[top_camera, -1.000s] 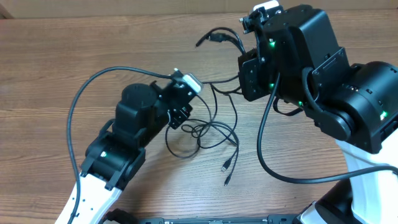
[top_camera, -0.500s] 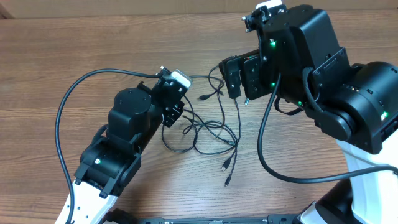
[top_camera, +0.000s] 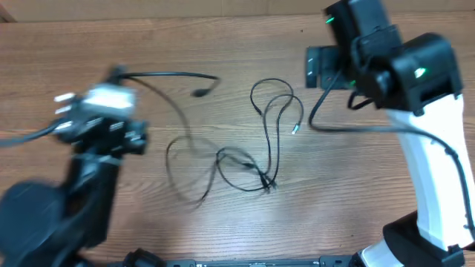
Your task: Untangle cables
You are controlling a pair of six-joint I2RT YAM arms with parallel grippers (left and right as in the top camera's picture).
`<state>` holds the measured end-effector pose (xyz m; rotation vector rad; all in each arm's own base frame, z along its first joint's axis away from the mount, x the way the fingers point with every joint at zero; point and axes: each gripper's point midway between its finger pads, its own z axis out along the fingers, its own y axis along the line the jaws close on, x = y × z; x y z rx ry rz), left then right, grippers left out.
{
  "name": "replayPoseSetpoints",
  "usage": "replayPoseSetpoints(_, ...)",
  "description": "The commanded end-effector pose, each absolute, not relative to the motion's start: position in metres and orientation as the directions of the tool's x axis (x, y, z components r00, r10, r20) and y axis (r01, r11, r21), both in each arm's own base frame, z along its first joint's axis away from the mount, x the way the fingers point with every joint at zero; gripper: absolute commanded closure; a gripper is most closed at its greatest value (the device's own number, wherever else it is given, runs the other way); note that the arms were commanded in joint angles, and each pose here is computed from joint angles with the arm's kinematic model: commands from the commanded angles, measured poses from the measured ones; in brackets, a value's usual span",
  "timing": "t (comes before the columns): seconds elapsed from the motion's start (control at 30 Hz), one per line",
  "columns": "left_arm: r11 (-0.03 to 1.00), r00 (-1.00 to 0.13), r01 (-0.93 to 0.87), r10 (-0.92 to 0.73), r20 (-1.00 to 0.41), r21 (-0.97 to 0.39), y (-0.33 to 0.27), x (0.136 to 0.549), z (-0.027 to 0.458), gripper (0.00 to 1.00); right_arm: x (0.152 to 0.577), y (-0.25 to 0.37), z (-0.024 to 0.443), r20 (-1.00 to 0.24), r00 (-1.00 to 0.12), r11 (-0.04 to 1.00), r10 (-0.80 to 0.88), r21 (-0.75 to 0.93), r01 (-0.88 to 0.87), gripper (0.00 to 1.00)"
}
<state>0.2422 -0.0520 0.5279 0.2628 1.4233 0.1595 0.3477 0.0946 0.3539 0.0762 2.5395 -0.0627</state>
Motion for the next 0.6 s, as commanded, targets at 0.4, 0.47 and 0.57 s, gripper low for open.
replayPoseSetpoints(0.4, 0.977, 0.194, -0.062, 0.211, -0.958, 0.202, -0.002, 0.178, 0.592, 0.96, 0.335, 0.146, 0.195, -0.163, -0.987, 0.956, -0.003, 0.288, -0.050, 0.00)
replayPoseSetpoints(0.47, 0.973, 0.157, -0.093, 0.223, -0.962, 0.211, 0.004, 0.180, 0.585, 0.96, 0.327, 0.169, 0.163, -0.085, -0.996, 0.906, 0.014, 0.423, -0.023, 0.00)
replayPoseSetpoints(0.57, 0.968, 0.124, -0.125, 0.233, -0.965, 0.218, 0.011, 0.180, 0.579, 0.96, 0.304, 0.194, 0.128, 0.076, -0.994, 0.824, 0.074, 0.557, 0.104, 0.00)
